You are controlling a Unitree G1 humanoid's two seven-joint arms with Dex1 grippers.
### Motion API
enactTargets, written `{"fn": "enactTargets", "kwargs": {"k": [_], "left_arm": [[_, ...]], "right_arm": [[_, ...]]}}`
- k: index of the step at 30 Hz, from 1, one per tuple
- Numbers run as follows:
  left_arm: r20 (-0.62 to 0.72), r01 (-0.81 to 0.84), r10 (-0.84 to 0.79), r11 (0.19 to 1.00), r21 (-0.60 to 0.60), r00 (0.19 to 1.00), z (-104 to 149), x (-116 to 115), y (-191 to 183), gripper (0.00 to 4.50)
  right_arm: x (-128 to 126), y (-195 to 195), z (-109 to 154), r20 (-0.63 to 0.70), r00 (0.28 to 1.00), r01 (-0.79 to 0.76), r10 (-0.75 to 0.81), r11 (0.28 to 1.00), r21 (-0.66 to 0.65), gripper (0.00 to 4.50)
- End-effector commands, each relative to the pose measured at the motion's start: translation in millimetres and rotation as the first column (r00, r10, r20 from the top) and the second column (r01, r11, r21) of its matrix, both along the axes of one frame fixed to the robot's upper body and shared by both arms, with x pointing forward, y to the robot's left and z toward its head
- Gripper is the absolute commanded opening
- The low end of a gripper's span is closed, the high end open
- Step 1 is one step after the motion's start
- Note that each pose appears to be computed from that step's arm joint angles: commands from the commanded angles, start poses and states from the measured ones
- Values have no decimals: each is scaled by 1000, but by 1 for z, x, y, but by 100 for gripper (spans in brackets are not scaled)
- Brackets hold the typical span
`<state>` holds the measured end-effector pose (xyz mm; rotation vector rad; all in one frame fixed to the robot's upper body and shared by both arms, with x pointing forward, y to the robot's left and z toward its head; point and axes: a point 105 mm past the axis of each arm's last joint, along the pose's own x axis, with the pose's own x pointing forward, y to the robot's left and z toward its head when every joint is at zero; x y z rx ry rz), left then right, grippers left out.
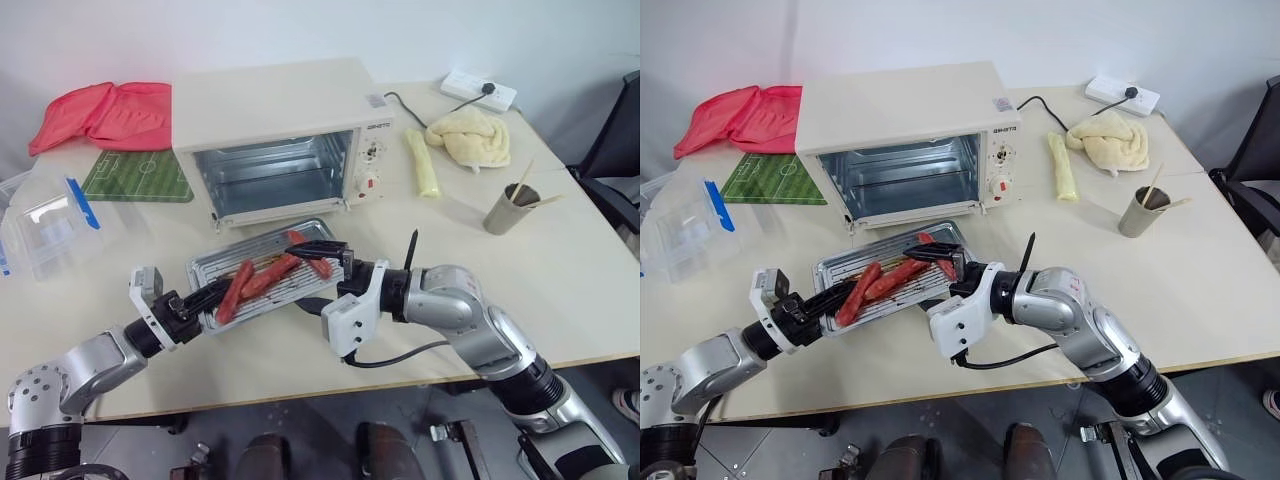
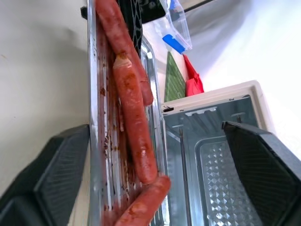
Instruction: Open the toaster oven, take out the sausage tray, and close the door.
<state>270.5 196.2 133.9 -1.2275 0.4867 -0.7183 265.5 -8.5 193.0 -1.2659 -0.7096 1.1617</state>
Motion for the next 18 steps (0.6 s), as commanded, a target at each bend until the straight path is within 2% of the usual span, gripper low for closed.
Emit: {"fn": "enactTargets", "kwargs": {"k": [1,6,9,13,16,18], "left_arm": [[33,-17,18,1000,-26,999,5,-2,2,0],[77,-61,66,996,-62,995,13,-3,8,0],[105,-80,88,993,-83,991,17,-6,10,0],[114,-122,135,986,-111,984,15,-15,10,0],[131,-166,183,978,-130,974,15,-24,10,0],[141,-221,241,964,-148,960,16,-31,14,0]], "right_arm": [[-11,-8,23,-26,997,-70,71,997,23,446],[9,-34,35,-199,980,5,-2,1000,16,446],[11,-46,37,-337,941,36,-32,999,7,446],[16,-72,32,-518,852,99,-77,995,15,446],[25,-89,31,-601,790,165,-123,986,16,446],[32,-102,28,-614,774,195,-155,981,-2,446]]}}
